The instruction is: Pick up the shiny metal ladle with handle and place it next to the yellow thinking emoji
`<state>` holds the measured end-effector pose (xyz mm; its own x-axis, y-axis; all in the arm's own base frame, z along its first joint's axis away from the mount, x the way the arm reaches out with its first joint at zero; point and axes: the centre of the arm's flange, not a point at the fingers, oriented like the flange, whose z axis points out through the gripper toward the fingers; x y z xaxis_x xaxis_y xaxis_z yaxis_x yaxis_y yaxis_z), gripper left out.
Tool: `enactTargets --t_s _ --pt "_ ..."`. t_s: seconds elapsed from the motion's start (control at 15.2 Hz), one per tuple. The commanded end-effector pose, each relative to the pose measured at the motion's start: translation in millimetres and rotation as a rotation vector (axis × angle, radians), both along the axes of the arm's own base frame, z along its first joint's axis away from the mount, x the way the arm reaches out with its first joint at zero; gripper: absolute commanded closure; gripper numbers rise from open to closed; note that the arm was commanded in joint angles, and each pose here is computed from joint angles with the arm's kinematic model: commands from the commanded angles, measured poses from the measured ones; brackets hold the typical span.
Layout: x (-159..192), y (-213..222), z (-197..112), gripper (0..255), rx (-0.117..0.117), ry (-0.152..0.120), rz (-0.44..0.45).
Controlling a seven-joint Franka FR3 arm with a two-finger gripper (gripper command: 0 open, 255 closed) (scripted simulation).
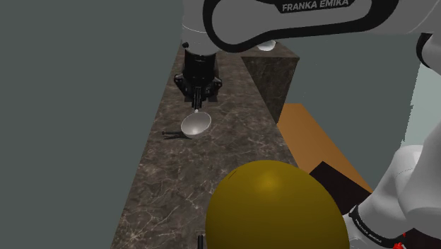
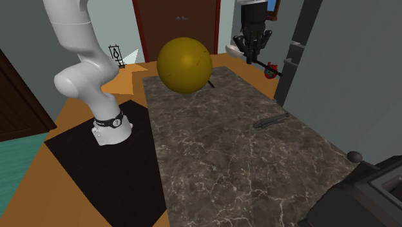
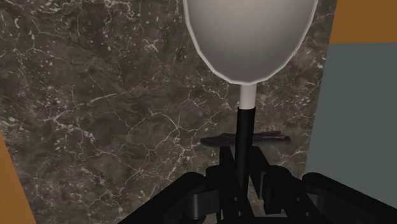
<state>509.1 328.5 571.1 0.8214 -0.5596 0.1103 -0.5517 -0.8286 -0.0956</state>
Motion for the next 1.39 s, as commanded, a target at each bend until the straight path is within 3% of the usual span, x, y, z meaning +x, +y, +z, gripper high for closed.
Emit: enactTargets --t_s 0.0,1.32 --pt "-0.2 0.3 -10.5 255 0.000 0.000 0.000" --pt "-0.2 0.3 -116.1 255 0.000 0.000 0.000"
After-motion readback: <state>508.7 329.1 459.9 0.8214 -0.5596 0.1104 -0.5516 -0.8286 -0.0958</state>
